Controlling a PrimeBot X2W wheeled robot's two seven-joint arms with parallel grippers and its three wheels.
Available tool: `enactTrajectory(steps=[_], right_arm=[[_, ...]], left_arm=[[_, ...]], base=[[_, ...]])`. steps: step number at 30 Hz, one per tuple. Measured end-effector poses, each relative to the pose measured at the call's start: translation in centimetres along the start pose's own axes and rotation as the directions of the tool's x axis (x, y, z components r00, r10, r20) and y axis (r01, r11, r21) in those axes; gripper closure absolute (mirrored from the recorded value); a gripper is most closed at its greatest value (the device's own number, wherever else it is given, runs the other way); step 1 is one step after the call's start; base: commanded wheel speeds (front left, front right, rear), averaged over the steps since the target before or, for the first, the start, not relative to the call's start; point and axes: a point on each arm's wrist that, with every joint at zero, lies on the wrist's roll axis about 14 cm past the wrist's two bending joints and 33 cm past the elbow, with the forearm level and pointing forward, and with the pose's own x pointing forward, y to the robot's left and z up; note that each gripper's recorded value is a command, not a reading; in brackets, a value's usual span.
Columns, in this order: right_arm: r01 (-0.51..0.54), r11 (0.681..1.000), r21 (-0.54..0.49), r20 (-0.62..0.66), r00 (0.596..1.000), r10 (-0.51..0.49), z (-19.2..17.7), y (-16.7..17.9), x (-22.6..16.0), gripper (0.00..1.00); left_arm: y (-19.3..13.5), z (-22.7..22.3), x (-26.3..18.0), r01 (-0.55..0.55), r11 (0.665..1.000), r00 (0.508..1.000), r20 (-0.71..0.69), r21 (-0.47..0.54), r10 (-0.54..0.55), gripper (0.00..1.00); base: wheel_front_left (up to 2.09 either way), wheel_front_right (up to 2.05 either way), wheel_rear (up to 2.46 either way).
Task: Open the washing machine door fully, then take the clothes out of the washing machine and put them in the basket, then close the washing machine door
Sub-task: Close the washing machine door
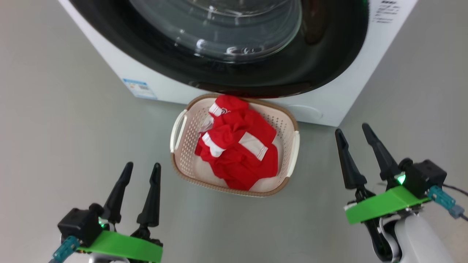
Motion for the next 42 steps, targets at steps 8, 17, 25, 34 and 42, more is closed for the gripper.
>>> enactTrajectory(steps=[8, 17, 25, 34, 42], right_arm=[[0.089, 0.996, -0.020, -0.001, 0.996, -0.090, 0.7, -2.2, -3.7, 0.00], [0.217, 0.975, -0.039, 0.015, 0.976, -0.217, 1.7, -5.4, -8.5, 0.00], [0.296, 0.954, -0.041, 0.014, 0.955, -0.295, 1.8, -6.8, -12.3, 0.00], [0.363, 0.931, -0.039, 0.022, 0.932, -0.362, 2.0, -8.1, -15.2, 0.00], [0.381, 0.924, -0.032, 0.020, 0.924, -0.381, 1.8, -8.5, -15.7, 0.00]], left_arm=[[-1.0, 0.0, -0.7, 0.047, 0.999, 0.999, -0.007, 0.006, -0.047, 0.00], [-2.0, -0.5, -1.8, 0.090, 0.996, 0.996, -0.025, 0.008, -0.089, 0.00], [-2.3, -0.2, -2.5, 0.107, 0.994, 0.994, -0.016, 0.016, -0.107, 0.00], [-3.1, -0.2, -2.7, 0.132, 0.991, 0.991, -0.014, 0.012, -0.132, 0.00], [-3.1, -0.3, -2.5, 0.131, 0.991, 0.991, -0.016, 0.012, -0.131, 0.00]], base=[[0.00, 0.00, 0.00], [0.00, 0.00, 0.00], [0.00, 0.00, 0.00], [0.00, 0.00, 0.00], [0.00, 0.00, 0.00]])
